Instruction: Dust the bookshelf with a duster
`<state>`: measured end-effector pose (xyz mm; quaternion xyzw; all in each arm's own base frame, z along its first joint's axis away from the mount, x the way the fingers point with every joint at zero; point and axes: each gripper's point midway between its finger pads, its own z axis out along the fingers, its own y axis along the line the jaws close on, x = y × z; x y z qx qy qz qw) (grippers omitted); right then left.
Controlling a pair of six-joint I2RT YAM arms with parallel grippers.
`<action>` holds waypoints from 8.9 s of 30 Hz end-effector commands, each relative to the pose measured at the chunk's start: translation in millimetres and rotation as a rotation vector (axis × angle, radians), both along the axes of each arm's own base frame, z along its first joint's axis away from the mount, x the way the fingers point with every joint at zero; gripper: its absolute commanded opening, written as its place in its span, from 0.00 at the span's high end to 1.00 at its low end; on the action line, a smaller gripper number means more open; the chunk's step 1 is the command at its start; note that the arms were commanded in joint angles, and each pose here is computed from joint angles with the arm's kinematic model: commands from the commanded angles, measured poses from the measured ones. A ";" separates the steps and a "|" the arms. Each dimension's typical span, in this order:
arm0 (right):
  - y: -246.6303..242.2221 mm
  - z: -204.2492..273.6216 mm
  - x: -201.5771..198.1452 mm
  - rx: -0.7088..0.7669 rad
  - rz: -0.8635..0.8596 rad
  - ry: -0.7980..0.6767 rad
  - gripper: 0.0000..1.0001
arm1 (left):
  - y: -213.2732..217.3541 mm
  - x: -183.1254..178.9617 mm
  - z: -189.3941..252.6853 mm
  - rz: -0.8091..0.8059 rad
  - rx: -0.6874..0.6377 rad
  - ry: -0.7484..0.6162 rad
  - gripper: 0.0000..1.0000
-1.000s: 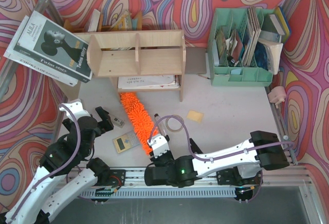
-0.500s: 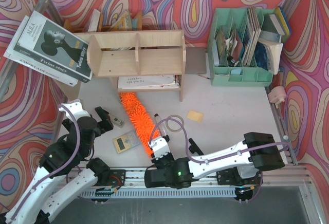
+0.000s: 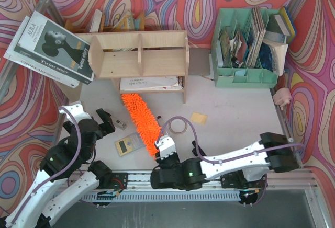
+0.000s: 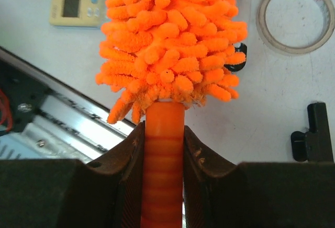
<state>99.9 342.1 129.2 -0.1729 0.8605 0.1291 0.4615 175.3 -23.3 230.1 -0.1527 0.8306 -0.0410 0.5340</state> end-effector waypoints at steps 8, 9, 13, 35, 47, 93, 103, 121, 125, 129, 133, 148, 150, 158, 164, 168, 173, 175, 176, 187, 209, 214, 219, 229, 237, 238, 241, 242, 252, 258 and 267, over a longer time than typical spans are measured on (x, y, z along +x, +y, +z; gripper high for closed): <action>15.3 -44.5 14.2 -0.010 -0.044 0.152 1.00 | 4.6 -1.8 -6.7 0.015 0.026 0.019 0.02; 15.4 -42.7 15.5 -0.011 -0.044 0.148 1.00 | 4.8 -2.0 -6.4 0.015 0.025 0.017 0.02; 11.5 -24.8 23.3 0.003 -0.065 0.101 1.00 | 5.8 -2.6 -6.1 0.018 0.022 0.013 0.02; 31.5 -49.9 37.6 0.068 -0.091 0.145 1.00 | 6.1 -2.9 -5.5 0.019 0.018 0.009 0.02; 30.6 30.7 62.8 0.256 -0.092 -0.033 1.00 | 6.5 -3.3 -5.4 0.019 0.016 0.006 0.02; -5.2 26.0 -75.5 0.081 0.312 -0.106 1.00 | 66.4 -27.8 12.6 0.271 -0.069 -0.175 0.02; 54.8 14.1 -50.8 0.095 0.205 0.004 1.00 | 90.5 -43.9 16.1 0.354 -0.153 -0.273 0.02; 129.7 51.2 36.9 0.233 0.021 -0.082 1.00 | 107.2 -54.7 14.6 0.419 -0.199 -0.327 0.02; 145.4 52.5 40.6 0.252 0.017 -0.094 1.00 | 108.1 -55.2 14.0 0.423 -0.202 -0.331 0.02; 167.7 58.8 38.8 0.288 0.081 -0.123 1.00 | 105.7 -53.5 14.4 0.413 -0.192 -0.322 0.02; 195.2 59.3 36.7 0.287 0.143 -0.130 1.00 | 105.5 -53.0 15.0 0.414 -0.186 -0.318 0.02; 149.4 71.2 59.8 0.378 -0.071 -0.154 1.00 | 105.5 -52.9 14.4 0.416 -0.188 -0.319 0.02; 145.5 73.1 59.5 0.399 -0.077 -0.150 1.00 | 105.3 -52.8 14.4 0.416 -0.189 -0.320 0.02; 184.9 66.6 41.9 0.393 0.101 -0.117 1.00 | 105.0 -52.5 13.9 0.414 -0.187 -0.318 0.02; 200.8 62.7 35.9 0.368 0.160 -0.104 1.00 | 104.7 -52.3 14.2 0.414 -0.187 -0.318 0.02; 174.8 68.1 46.0 0.394 0.060 -0.124 1.00 | 104.6 -52.4 13.8 0.412 -0.189 -0.318 0.02; 125.4 70.1 60.0 0.427 -0.131 -0.139 1.00 | 104.1 -52.2 13.1 0.411 -0.190 -0.317 0.02; 113.9 70.7 62.4 0.443 -0.174 -0.139 1.00 | 104.1 -52.2 13.5 0.411 -0.192 -0.318 0.02; 112.8 71.8 62.2 0.450 -0.174 -0.137 1.00 | 104.1 -52.2 13.3 0.411 -0.191 -0.317 0.02; 182.0 76.0 23.1 0.368 0.105 -0.186 1.00 | 104.3 -52.3 13.2 0.412 -0.190 -0.317 0.02; 135.1 78.4 37.9 0.408 -0.197 -0.138 1.00 | 103.7 -52.0 12.7 0.411 -0.192 -0.315 0.02; 155.2 79.5 33.4 0.394 -0.198 -0.159 1.00 | 104.1 -52.5 13.2 0.411 -0.196 -0.319 0.02; 171.9 81.6 30.8 0.381 -0.219 -0.194 1.00 | 104.8 -53.3 13.0 0.412 -0.204 -0.324 0.02; 190.5 65.6 34.8 0.349 -0.291 -0.204 1.00 | 107.2 -56.3 13.0 0.418 -0.228 -0.336 0.02; 164.3 57.6 39.8 0.345 -0.364 -0.199 1.00 | 105.9 -55.4 12.9 0.413 -0.228 -0.336 0.02; 164.1 55.8 39.8 0.341 -0.362 -0.193 1.00 | 105.7 -55.3 12.6 0.413 -0.228 -0.335 0.02; 165.7 35.6 42.4 0.309 -0.348 -0.107 1.00 | 106.0 -55.2 12.6 0.413 -0.225 -0.335 0.02; 164.9 24.5 44.6 0.297 -0.350 -0.059 1.00 | 106.2 -55.3 12.5 0.415 -0.225 -0.335 0.02; 165.2 -26.6 43.4 0.189 -0.338 0.121 1.00 | 107.4 -55.9 12.6 0.420 -0.224 -0.337 0.02; 155.0 9.6 51.3 0.267 -0.382 0.029 1.00 | 106.7 -55.2 12.4 0.419 -0.221 -0.333 0.02; 168.5 71.3 15.1 0.351 -0.285 -0.245 1.00 | 106.8 -55.3 12.6 0.419 -0.221 -0.334 0.02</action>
